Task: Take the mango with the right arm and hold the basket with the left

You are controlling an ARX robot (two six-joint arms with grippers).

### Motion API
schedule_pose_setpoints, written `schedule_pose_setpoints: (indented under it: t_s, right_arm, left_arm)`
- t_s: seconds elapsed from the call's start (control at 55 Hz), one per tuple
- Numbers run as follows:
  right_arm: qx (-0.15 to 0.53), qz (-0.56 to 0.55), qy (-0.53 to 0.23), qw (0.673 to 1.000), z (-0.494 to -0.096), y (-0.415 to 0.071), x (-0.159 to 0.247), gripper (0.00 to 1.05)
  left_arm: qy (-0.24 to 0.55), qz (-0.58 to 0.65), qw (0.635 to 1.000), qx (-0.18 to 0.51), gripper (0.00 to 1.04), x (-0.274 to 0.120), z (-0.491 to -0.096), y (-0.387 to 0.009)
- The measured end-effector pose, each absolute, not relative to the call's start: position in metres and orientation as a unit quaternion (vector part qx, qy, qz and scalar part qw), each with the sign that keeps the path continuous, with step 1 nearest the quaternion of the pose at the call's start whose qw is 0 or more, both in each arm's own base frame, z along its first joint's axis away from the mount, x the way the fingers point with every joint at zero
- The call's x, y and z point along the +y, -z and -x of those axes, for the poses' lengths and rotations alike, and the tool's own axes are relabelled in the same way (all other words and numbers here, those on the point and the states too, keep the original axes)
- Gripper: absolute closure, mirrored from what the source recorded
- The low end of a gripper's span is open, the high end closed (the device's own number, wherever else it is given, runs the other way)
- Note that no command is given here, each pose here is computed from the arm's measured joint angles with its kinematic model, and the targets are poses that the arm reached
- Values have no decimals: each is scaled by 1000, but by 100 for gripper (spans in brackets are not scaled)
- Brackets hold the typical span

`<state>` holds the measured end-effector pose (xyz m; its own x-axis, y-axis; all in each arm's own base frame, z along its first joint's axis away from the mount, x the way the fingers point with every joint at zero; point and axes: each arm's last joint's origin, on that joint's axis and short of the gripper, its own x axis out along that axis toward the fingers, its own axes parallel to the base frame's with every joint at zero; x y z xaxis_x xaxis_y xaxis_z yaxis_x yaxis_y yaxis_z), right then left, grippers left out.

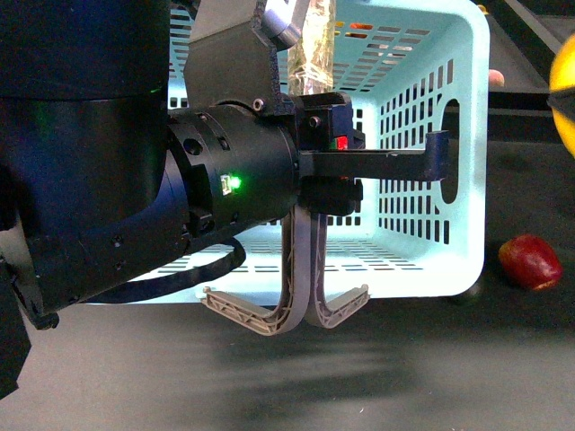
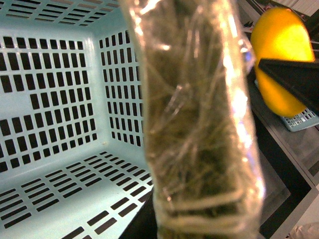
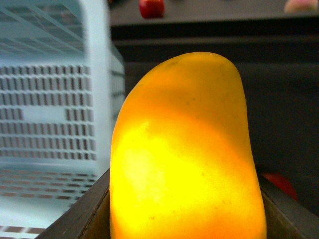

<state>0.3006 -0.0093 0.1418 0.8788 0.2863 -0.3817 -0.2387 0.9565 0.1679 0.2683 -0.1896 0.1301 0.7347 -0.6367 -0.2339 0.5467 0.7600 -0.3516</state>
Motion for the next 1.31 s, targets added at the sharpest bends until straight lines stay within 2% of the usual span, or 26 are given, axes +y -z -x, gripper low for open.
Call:
schedule_pose_setpoints:
  t_s: [0.145,0.491,0.564,0.818,1.309]
  right_arm:
    - [195,-51,-163,966,-303,-152,28,44]
    - [217,-37,-153,963,-335,-132,86,44]
    - [221,-37,-149,963,-337,-129,90,35]
    - [204,-52,-155,965,-326,-140,88,6]
    - [164,-74,-101,979,-232,-176,36,8]
  left_arm:
    - [321,131,922,172,100,-190,-268,-130]
    - [321,131,922,172,100,-190,-268,-130]
    - [321,131,922,172,100,-190,-268,-130]
    - [321,130,922,172,100,-190,-268,-130]
    - [317,131,922,177,100,-189,-269,-127]
